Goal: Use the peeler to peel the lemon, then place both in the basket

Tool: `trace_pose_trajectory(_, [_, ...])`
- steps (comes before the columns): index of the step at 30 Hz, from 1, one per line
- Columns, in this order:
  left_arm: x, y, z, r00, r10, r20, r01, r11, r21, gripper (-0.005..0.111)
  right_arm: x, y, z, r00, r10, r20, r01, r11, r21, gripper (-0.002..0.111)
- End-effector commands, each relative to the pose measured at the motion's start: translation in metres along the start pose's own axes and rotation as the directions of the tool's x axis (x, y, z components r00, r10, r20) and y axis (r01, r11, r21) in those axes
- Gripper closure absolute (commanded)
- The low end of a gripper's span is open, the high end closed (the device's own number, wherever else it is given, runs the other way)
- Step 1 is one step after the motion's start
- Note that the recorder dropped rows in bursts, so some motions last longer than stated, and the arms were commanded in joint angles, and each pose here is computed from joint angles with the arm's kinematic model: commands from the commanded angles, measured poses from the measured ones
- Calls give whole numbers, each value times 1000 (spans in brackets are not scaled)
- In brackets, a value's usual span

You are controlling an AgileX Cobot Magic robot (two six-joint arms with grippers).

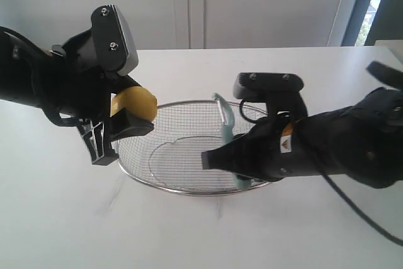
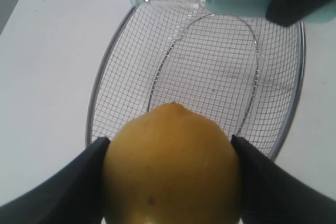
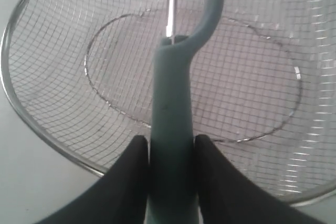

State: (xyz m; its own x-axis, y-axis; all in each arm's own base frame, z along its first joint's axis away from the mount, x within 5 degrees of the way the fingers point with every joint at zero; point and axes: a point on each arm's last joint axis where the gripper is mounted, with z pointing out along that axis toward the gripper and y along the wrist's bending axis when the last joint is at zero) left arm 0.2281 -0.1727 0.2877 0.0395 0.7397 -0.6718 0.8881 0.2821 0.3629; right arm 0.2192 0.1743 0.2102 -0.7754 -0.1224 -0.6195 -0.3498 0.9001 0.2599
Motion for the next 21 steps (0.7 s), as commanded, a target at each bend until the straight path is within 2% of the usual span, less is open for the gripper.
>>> trace_pose_trajectory(1, [-1,-1,-4,1000,-26,15,26,1000,-1,107,0,27,17,999,-52,-6,52,997,-60,108])
trace_pose_trajectory(11, [-1,-1,-4,999,-28,15,29,1000,-3,107,-5,70,24,992,-129,16,130,980,-149,108])
trace_pose_trajectory(21, [-1,-1,-4,999,-28,15,29,1000,-3,107,-6,72,19,993,-113,13,114,982,-154,108])
